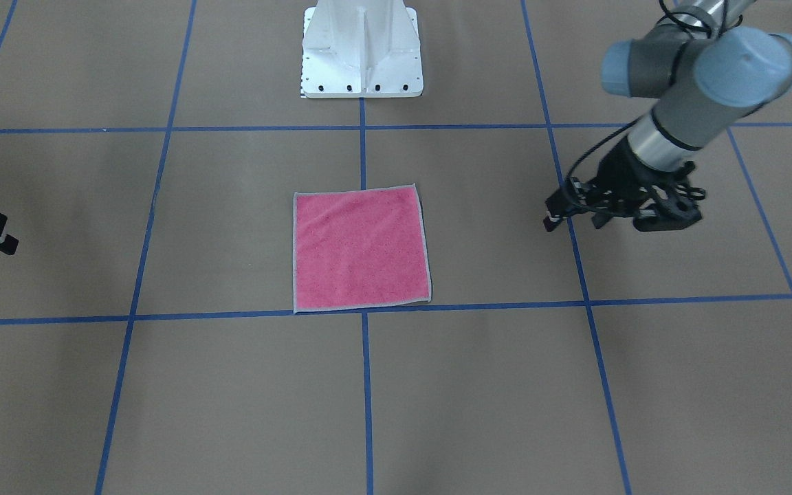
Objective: Fold towel twice with both arms
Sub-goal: 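Move both grippers down to the towel's near corners on either side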
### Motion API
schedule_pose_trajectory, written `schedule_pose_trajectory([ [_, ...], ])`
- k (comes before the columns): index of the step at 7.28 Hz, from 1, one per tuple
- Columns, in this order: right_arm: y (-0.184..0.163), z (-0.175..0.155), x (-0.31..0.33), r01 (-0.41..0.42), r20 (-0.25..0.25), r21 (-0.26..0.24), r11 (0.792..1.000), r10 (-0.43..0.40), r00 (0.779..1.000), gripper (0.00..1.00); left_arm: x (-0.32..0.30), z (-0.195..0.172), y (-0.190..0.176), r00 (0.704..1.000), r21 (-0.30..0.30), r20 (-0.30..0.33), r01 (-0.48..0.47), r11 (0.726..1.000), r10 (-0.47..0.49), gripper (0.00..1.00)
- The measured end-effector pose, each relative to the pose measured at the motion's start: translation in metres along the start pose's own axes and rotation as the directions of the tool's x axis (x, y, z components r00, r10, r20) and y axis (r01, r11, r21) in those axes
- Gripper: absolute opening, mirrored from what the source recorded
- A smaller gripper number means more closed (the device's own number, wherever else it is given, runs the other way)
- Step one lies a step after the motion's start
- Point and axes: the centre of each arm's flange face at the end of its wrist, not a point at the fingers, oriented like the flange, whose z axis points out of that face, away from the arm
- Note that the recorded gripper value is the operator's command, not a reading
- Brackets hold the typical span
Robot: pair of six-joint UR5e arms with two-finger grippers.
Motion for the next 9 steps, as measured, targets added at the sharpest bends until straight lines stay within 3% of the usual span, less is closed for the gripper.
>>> schedule_pose_trajectory([
  [2, 0.03, 0.039, -0.058, -0.107, 0.105, 0.023, 0.994, 0.104, 0.989, 1.0, 0.044, 0.039, 0.055, 0.991, 0.01, -0.05, 0.121, 0.993, -0.12, 1.0],
  [4, 0.07, 0.077, -0.111, -0.19, 0.185, 0.015, 0.982, 0.184, 0.965, 0.99, 0.079, 0.063, 0.096, 0.977, -0.006, -0.074, 0.2, 0.98, -0.2, 1.0],
  [7, 0.129, 0.134, -0.165, -0.203, 0.202, -0.013, 0.979, 0.201, 0.958, 0.96, 0.109, 0.093, 0.142, 0.973, -0.02, -0.079, 0.216, 0.976, -0.217, 0.99],
  [9, 0.15, 0.15, -0.178, -0.194, 0.198, -0.044, 0.98, 0.199, 0.96, 0.96, 0.114, 0.11, 0.151, 0.975, -0.023, -0.066, 0.212, 0.977, -0.213, 0.88],
])
